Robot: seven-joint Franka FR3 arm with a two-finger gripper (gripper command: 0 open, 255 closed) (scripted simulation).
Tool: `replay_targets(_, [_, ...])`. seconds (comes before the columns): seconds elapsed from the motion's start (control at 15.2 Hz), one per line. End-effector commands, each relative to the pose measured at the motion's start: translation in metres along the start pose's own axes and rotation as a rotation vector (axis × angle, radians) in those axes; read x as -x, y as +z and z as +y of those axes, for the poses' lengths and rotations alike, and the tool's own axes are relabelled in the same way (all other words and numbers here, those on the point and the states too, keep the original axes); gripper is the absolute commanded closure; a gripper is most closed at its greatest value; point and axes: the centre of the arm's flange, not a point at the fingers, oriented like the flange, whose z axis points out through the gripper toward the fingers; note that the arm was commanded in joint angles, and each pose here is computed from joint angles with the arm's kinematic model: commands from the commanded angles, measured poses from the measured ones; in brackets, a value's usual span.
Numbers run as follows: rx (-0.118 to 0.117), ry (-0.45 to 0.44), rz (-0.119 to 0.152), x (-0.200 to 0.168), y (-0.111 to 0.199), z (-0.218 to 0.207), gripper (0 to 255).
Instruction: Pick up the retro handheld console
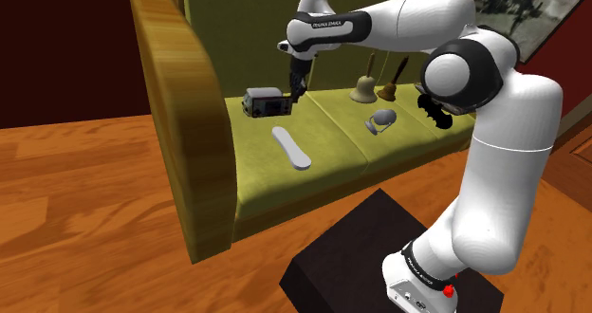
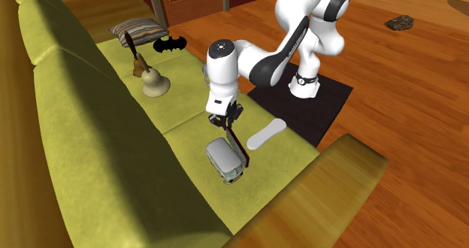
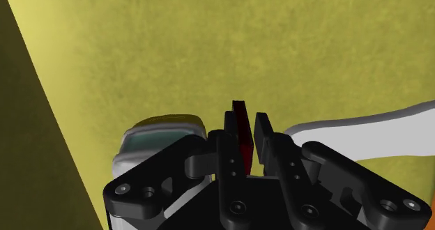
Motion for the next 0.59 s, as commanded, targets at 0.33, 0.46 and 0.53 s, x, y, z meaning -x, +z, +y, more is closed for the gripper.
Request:
replay_targets(0.33, [0.0, 0.0, 0.0, 0.002, -0.038, -0.001, 255])
replay_targets(0.46, [0.0, 0.0, 0.0, 0.002, -0.044, -0.001, 255])
replay_targets(0.53, [0.0, 0.0, 0.0, 0.002, -0.044, -0.001, 255])
